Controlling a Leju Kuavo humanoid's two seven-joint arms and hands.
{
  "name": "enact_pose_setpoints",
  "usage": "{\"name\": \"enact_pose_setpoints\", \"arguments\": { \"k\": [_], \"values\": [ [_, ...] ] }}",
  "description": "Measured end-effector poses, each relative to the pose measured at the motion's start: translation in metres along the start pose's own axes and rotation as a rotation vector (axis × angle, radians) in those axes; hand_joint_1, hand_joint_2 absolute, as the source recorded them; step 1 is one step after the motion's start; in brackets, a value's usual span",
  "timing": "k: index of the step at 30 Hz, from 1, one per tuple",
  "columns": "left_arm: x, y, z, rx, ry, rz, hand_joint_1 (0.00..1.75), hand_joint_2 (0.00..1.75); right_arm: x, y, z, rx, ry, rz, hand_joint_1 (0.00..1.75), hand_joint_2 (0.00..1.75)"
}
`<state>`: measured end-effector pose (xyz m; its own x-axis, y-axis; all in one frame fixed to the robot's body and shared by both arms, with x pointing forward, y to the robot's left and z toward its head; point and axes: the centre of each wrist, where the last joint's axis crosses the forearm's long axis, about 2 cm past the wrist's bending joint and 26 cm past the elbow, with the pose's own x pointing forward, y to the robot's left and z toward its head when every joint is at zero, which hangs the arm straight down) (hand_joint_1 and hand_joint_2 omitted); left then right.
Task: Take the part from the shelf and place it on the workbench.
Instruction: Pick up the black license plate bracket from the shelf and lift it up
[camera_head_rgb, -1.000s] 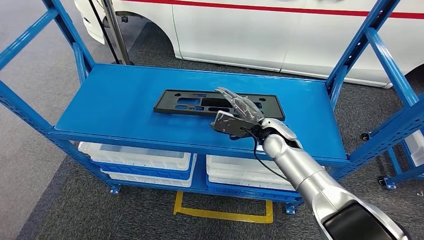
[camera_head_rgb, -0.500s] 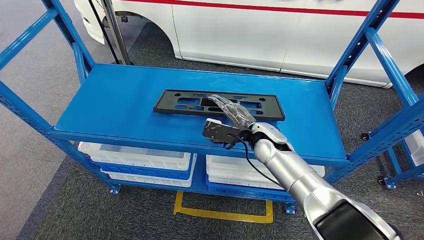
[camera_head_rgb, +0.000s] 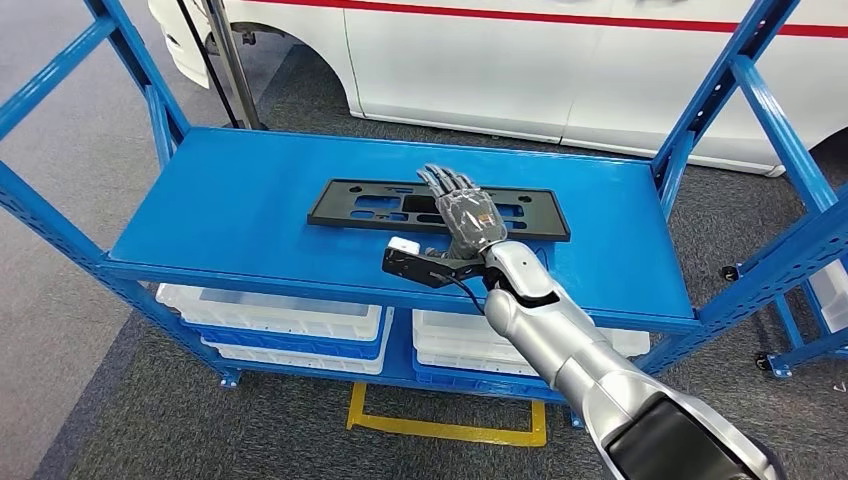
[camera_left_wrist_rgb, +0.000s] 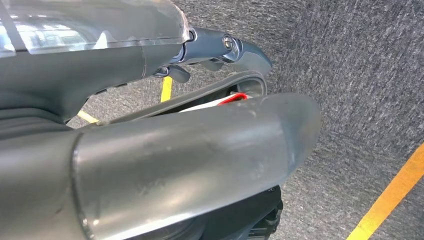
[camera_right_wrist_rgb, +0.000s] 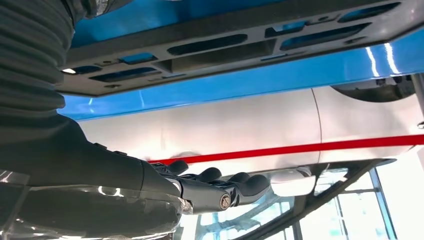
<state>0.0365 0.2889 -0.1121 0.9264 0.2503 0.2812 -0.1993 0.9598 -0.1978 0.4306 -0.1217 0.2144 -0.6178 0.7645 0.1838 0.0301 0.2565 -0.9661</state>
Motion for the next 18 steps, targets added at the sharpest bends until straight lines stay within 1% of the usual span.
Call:
{"name": "enact_pose_setpoints", "arguments": {
  "k": [4, 9, 18],
  "values": [
    [0.0, 0.0, 0.0, -0.001, 0.002, 0.0, 0.0, 0.0, -0.004, 0.003, 0.001, 0.015, 0.046, 0.032, 0.0, 1.75],
    [0.0, 0.0, 0.0, -0.001, 0.003, 0.0, 0.0, 0.0, -0.017, 0.008, 0.005, 0.06, 0.117, 0.068, 0.0, 1.75],
    [0.0, 0.0, 0.0, -0.002, 0.003, -0.001, 0.0, 0.0, -0.027, 0.014, 0.011, 0.098, 0.155, 0.084, 0.0, 1.75]
  ]
}}
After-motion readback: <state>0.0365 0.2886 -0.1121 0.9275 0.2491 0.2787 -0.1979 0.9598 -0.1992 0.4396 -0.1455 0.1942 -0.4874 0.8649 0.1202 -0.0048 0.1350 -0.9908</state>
